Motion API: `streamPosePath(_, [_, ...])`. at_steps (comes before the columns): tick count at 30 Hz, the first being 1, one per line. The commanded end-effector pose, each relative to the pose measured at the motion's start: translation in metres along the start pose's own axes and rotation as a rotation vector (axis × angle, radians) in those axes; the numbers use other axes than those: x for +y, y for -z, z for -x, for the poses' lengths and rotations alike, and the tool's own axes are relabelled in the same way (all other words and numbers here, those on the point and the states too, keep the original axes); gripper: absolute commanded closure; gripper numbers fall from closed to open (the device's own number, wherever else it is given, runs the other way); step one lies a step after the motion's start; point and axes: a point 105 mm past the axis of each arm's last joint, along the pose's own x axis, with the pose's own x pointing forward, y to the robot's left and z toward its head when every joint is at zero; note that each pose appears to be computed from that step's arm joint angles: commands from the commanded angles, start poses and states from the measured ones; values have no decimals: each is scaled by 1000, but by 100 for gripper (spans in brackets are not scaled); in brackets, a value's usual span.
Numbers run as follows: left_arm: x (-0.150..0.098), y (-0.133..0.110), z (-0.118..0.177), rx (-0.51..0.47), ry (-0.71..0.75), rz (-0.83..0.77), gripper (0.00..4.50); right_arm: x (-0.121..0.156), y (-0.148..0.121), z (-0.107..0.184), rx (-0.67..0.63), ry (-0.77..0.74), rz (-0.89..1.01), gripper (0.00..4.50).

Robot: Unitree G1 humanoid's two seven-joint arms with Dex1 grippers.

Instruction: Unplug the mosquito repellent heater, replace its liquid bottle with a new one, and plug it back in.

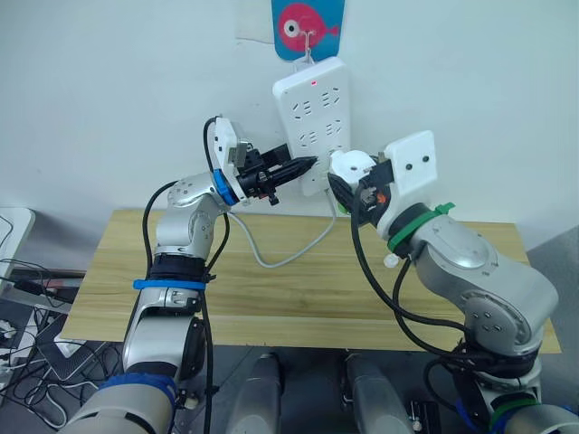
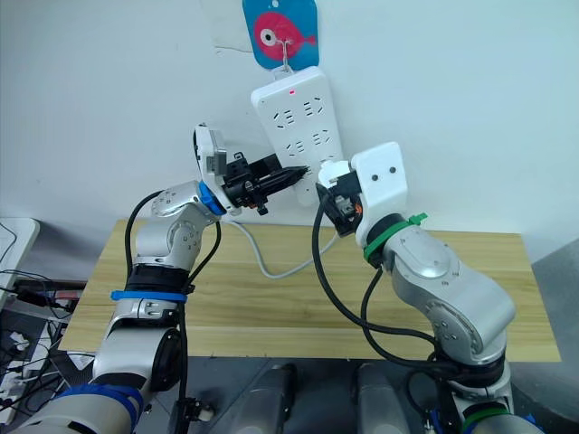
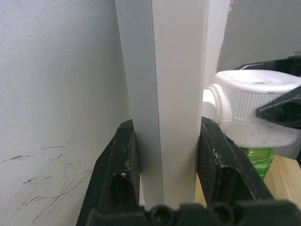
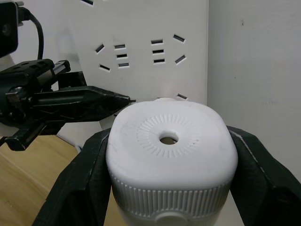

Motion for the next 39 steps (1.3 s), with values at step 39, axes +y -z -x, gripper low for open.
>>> streamPosePath(39, [-32,8,-7,22,195,-1,320,-8,3,-9,-5,64,-19,4])
